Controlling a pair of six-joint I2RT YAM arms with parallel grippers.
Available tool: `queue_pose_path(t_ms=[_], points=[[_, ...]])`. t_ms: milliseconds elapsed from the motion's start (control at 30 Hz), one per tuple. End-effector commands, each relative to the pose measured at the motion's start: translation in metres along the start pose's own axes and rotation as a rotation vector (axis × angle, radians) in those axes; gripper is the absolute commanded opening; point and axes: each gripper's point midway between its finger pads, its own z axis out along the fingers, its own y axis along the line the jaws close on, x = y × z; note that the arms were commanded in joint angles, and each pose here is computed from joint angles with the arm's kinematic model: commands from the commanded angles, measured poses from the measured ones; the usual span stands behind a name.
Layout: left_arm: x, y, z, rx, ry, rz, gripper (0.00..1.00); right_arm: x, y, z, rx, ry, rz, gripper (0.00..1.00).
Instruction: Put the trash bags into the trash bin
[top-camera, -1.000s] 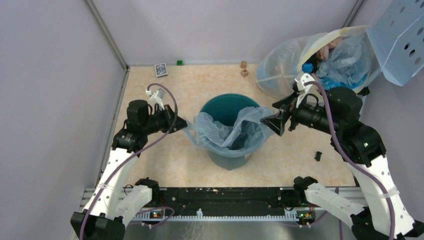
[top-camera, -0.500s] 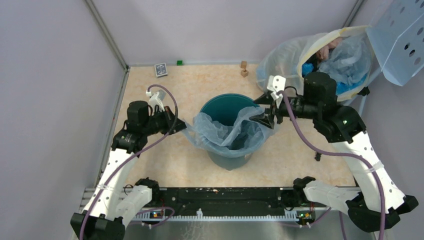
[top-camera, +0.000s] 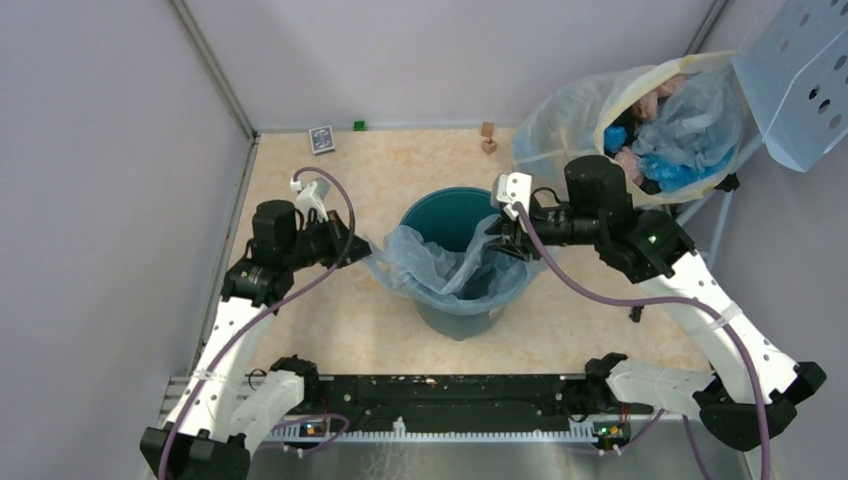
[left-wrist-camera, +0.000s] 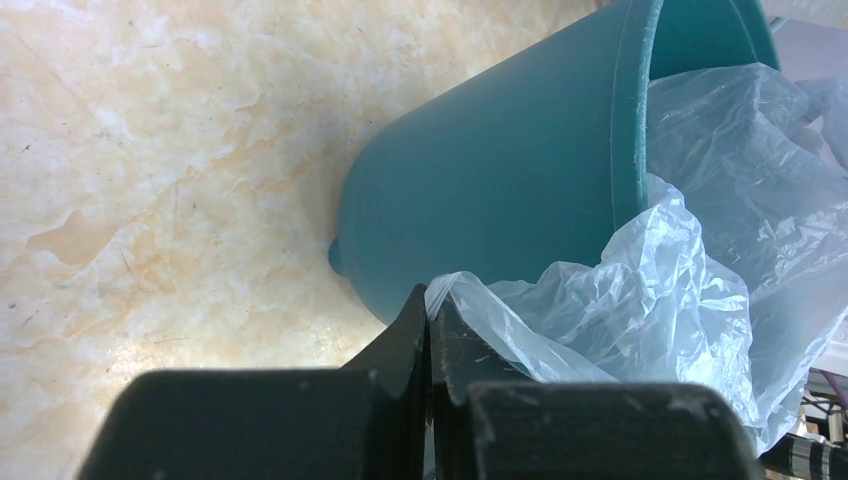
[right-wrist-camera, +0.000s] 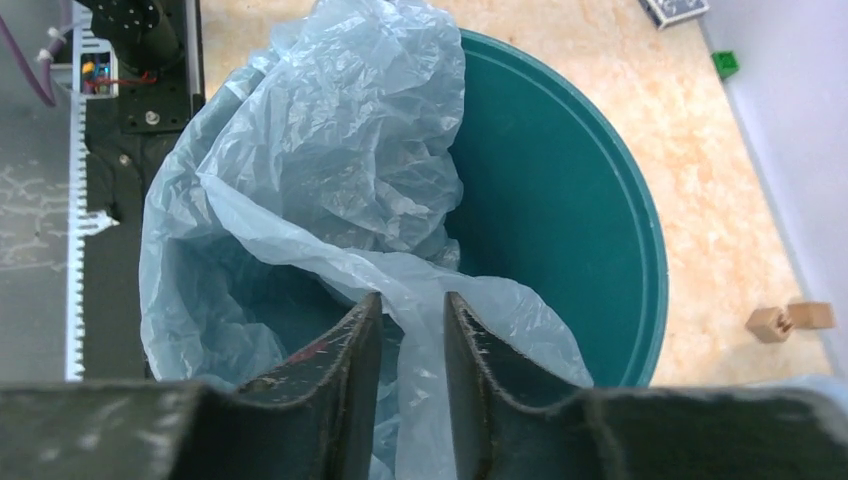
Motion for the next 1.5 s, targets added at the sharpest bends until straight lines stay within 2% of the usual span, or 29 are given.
queue_pose_path(t_ms=[0, 67, 100, 233, 333, 667, 900, 1067, 1467], points=[[-0.019, -0.013, -0.01, 0.016, -0.066, 0.064, 0.0, -0.009, -0.011, 0.004, 0.044, -0.012, -0.04, 0.17], [-0.02, -0.011, -0.01, 0.006, -0.073, 0.071, 0.0, -0.014, -0.022, 0.004, 0.096, -0.015, -0.006, 0.02], [-0.021, -0.01, -0.009, 0.0, -0.073, 0.073, 0.0, -0.017, -0.029, 0.003, 0.136, -0.015, 0.022, 0.0], [-0.022, -0.001, -0.005, -0.033, -0.071, 0.077, 0.0, -0.021, -0.067, -0.002, 0.321, 0.03, 0.142, 0.0], [-0.024, 0.002, 0.001, -0.038, -0.065, 0.079, 0.0, -0.014, -0.089, 0.0, 0.381, 0.072, 0.226, 0.0], [-0.042, 0.004, 0.018, -0.039, -0.039, 0.103, 0.0, 0.005, -0.147, 0.005, 0.435, 0.061, 0.474, 0.0], [-0.038, 0.015, 0.031, -0.053, 0.024, 0.087, 0.0, 0.023, -0.175, 0.004, 0.439, 0.052, 0.629, 0.0], [-0.029, 0.026, 0.04, -0.069, 0.076, 0.068, 0.0, 0.051, -0.179, 0.011, 0.433, 0.102, 0.726, 0.0], [0.012, 0.043, 0.053, -0.035, 0.234, 0.005, 0.0, 0.118, -0.154, 0.036, 0.354, 0.239, 0.845, 0.0]])
